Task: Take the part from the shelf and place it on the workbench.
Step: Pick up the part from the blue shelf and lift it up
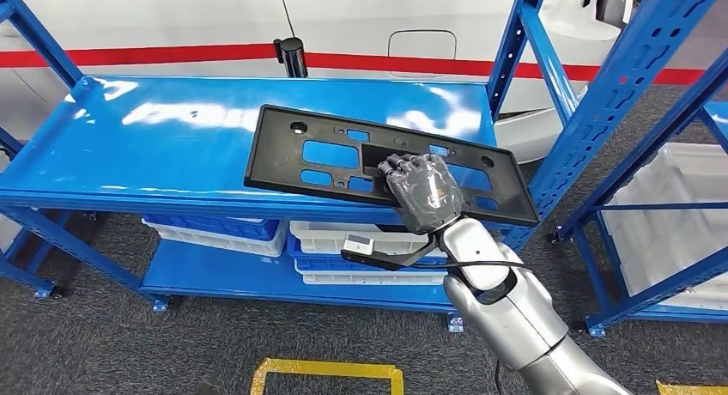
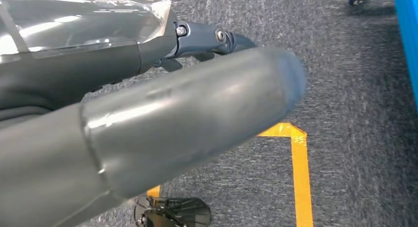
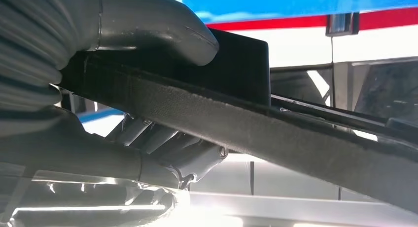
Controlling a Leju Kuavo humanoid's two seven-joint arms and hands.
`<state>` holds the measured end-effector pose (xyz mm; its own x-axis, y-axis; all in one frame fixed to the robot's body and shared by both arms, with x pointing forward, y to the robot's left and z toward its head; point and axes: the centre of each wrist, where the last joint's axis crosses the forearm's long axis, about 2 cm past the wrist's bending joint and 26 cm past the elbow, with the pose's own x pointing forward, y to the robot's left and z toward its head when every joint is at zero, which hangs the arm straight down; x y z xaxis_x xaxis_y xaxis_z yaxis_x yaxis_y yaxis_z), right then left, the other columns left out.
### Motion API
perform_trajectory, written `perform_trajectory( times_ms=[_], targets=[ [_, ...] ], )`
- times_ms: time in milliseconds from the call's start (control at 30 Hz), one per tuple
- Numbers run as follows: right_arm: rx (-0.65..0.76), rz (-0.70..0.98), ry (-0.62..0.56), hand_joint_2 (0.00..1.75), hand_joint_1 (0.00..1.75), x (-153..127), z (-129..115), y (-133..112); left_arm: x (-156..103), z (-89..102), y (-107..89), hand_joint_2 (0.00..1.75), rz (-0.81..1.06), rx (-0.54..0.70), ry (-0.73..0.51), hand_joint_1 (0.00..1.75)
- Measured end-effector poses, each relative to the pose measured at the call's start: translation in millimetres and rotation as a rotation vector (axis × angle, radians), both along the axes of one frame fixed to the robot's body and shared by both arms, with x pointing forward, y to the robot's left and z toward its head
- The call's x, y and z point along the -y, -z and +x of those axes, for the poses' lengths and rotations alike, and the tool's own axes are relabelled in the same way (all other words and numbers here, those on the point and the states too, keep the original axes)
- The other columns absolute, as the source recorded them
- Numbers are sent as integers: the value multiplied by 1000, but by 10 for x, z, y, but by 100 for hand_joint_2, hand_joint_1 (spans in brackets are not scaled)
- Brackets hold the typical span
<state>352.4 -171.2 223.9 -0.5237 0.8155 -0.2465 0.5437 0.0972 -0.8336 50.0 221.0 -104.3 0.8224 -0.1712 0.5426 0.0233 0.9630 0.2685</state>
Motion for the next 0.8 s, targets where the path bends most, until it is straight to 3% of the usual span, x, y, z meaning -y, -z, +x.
perform_trajectory(
  times_ms=[800],
  targets=[
    [-17, -7, 39, 175, 173, 17, -101, 119, 42, -17, -1, 0, -32, 24, 37, 0]
  ],
)
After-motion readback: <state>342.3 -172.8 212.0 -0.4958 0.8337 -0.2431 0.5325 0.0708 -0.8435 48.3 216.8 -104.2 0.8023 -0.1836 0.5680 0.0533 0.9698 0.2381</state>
